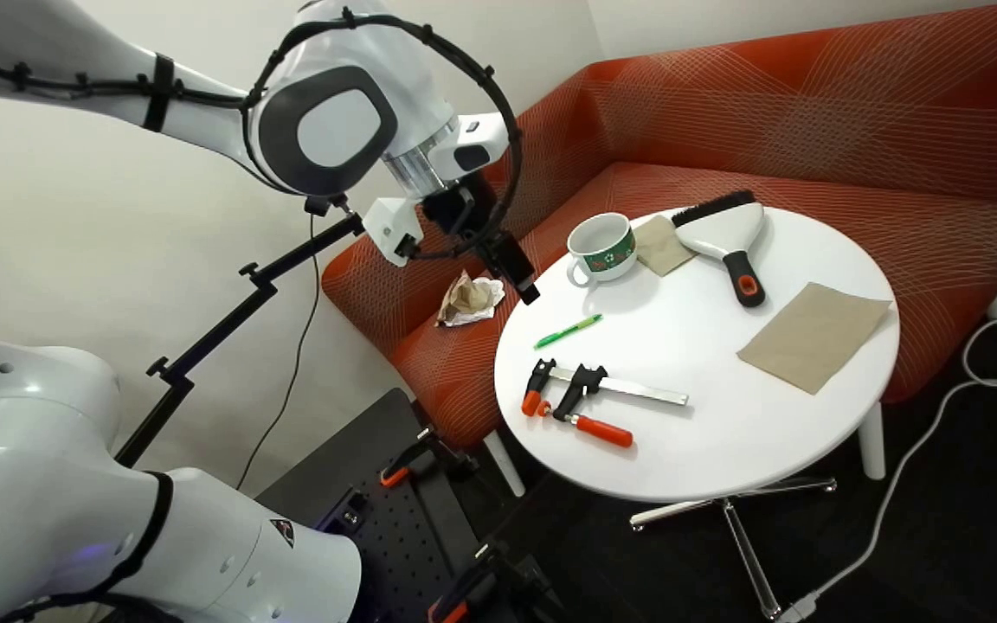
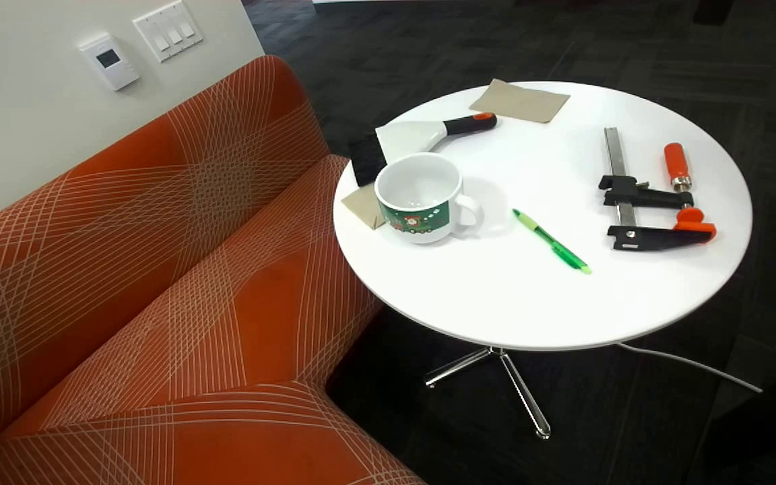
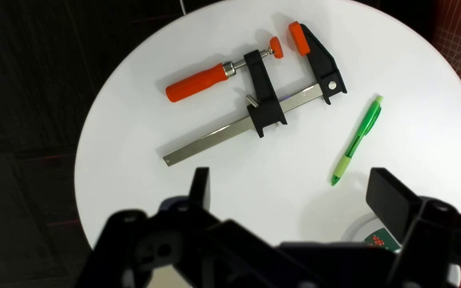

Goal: Pick up the pen and place it in the cup

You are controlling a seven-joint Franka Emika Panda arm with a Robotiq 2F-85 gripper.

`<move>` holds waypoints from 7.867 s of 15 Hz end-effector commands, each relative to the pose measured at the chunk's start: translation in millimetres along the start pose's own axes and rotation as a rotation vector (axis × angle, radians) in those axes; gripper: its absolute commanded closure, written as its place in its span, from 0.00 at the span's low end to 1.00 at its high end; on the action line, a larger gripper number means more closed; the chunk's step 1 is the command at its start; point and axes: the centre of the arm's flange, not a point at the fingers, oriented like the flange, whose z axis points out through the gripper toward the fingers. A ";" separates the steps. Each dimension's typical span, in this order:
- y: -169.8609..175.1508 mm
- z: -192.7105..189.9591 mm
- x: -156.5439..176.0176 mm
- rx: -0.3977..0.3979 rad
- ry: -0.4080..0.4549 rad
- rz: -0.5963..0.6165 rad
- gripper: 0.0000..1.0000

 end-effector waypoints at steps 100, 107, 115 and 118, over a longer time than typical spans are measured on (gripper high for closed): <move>-188.3 38.3 209.5 0.130 0.646 -0.635 0.97; -185.6 84.9 214.1 0.156 0.614 -0.616 0.97; -182.3 108.1 198.6 0.143 0.593 -0.611 0.97; -180.0 110.7 194.4 0.128 0.590 -0.610 0.97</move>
